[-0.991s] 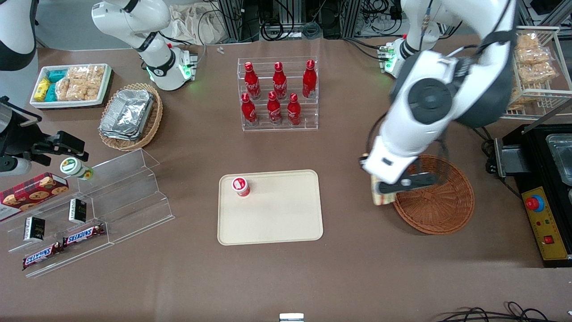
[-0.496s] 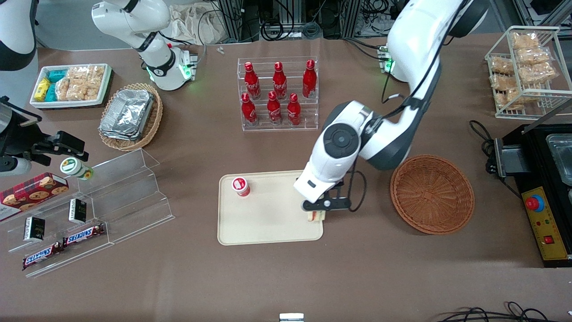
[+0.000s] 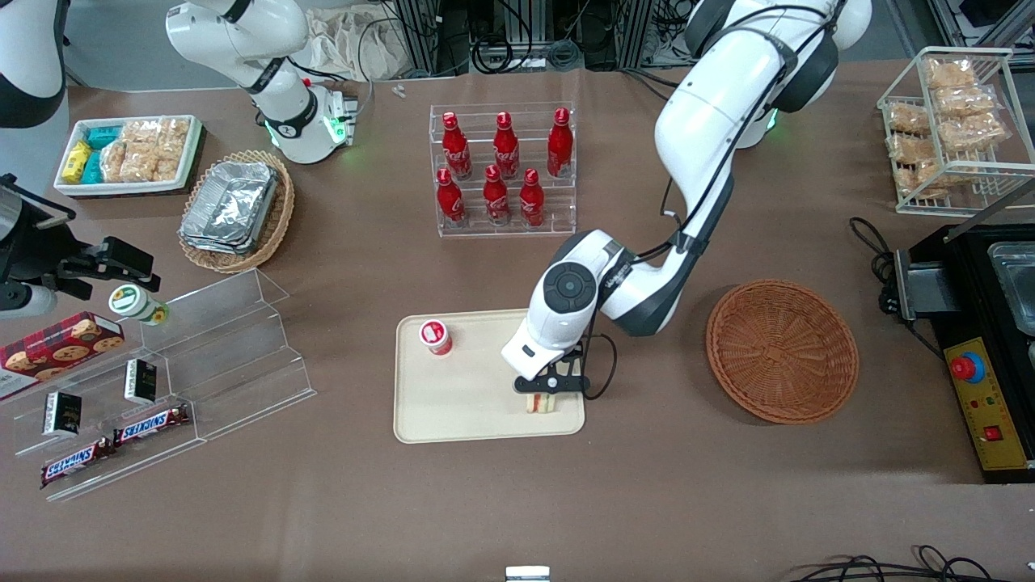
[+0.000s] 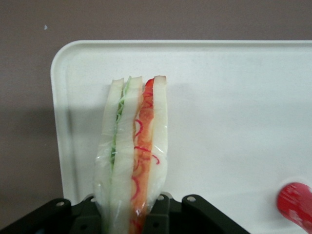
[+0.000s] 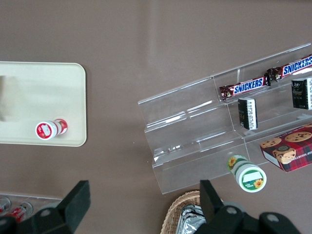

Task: Place sandwich from basket to tray
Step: 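Lower the sandwich onto the tray and open the left gripper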

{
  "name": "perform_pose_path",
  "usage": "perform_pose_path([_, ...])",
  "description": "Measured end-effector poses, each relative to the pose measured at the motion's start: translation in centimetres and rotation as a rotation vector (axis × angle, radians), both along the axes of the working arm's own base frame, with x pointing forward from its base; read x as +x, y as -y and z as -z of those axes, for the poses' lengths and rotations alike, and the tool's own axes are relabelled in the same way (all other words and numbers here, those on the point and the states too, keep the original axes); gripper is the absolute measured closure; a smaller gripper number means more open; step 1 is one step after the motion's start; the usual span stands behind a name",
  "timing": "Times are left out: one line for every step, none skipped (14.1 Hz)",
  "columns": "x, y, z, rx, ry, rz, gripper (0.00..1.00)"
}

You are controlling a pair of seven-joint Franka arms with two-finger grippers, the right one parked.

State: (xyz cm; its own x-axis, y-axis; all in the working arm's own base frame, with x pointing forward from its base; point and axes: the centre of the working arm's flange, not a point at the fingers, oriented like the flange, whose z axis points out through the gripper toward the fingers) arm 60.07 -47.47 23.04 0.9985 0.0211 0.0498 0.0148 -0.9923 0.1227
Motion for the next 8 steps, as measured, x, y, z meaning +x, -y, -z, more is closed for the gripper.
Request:
perform_pose_path([-0.03,-0.07,0.81,0.005,-0.004,0.001,0.81])
perform_pose_path([-0.07,-0.13,1.31,0.009,-0.008,0.002,0.81])
perform_pose_path([-0.08,-0.14,1.45,0.011,-0.008,0.002,0.81])
perform_pose_path([-0.08,-0.14,1.43,0.011,-0.007,0.003,0.81])
perform_pose_path([-0.08,-0.14,1.43,0.011,-0.007,0.003,0.81])
perform_pose_path([-0.08,-0.14,1.44,0.011,-0.008,0.003,0.81])
perform_pose_path([-0.08,-0.15,1.44,0.011,-0.008,0.003,0.81])
perform_pose_path([-0.06,-0.17,1.44,0.011,-0.007,0.002,0.81])
